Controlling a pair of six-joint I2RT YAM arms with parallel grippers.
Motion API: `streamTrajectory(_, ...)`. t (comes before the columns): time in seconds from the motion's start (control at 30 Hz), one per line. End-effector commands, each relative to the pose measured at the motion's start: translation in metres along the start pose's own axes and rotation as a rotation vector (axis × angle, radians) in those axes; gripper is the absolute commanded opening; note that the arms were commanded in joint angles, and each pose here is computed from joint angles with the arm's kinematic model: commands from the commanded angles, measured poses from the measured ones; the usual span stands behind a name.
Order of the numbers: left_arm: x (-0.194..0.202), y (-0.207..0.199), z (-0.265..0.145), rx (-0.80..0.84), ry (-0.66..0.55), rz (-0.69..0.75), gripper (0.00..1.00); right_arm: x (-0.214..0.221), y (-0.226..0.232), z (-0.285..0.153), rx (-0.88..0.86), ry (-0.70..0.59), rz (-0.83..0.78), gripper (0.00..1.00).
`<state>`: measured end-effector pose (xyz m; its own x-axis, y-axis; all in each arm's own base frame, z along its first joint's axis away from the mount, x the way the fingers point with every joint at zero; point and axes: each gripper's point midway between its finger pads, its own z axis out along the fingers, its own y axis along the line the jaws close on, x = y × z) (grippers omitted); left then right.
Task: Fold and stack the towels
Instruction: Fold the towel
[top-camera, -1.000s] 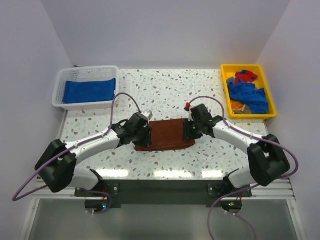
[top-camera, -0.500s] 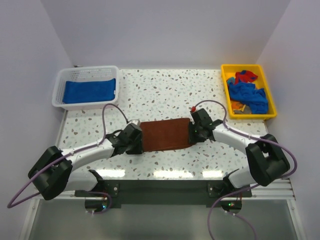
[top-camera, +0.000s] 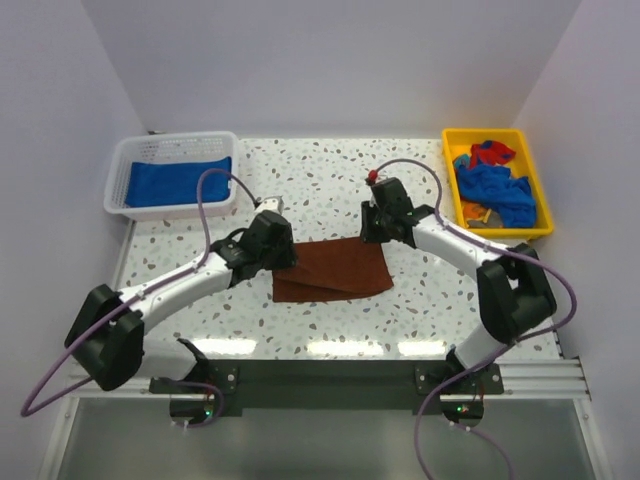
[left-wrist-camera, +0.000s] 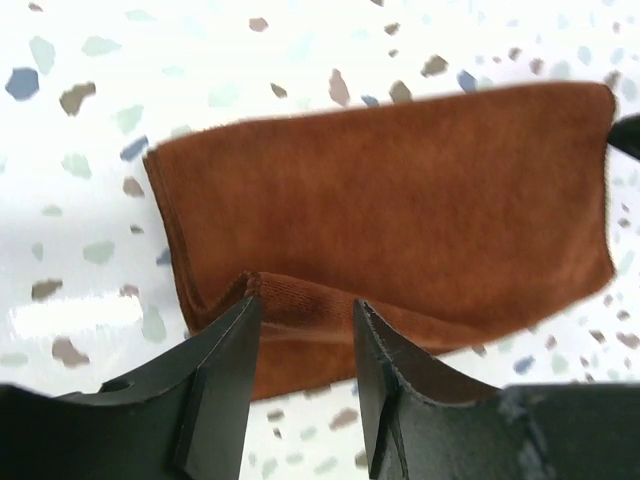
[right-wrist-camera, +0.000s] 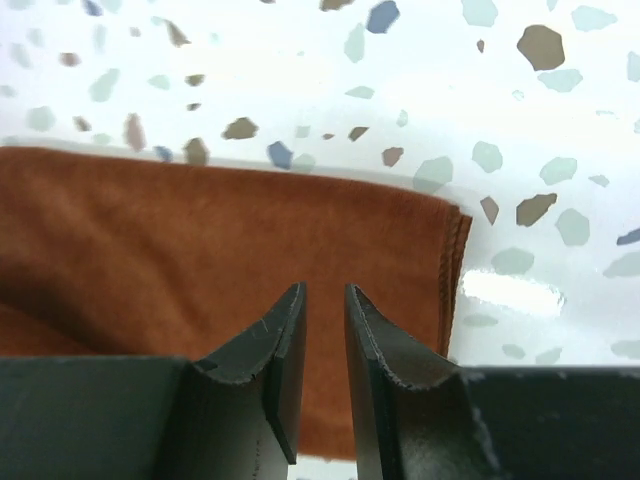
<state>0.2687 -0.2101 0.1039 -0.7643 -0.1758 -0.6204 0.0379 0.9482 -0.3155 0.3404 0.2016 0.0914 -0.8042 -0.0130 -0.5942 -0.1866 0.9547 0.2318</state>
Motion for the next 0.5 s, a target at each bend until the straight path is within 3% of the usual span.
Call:
streamTrajectory(0.0, -0.020, 0.010, 0.028, -0.041, -0.045, 0.026, 0.47, -0.011, -0.010, 0.024, 0.025, -0.015, -0.003, 0.26)
streamTrajectory(0.13, 0.003, 0.018, 0.047, -0.045, 0.047, 0.023, 0.42, -0.007, -0.028, 0.042, 0.046, 0.018, 0.024, 0.25)
streamTrajectory(0.23, 0.031, 0.021, 0.039, -0.006, 0.119, -0.009, 0.42, 0.002, -0.035, 0.043, 0.059, 0.043, 0.011, 0.25)
streamTrajectory(0.47, 0.055, 0.025, -0.024, 0.069, 0.095, -0.066, 0.47, 0.015, -0.043, 0.035, 0.075, 0.064, -0.008, 0.28)
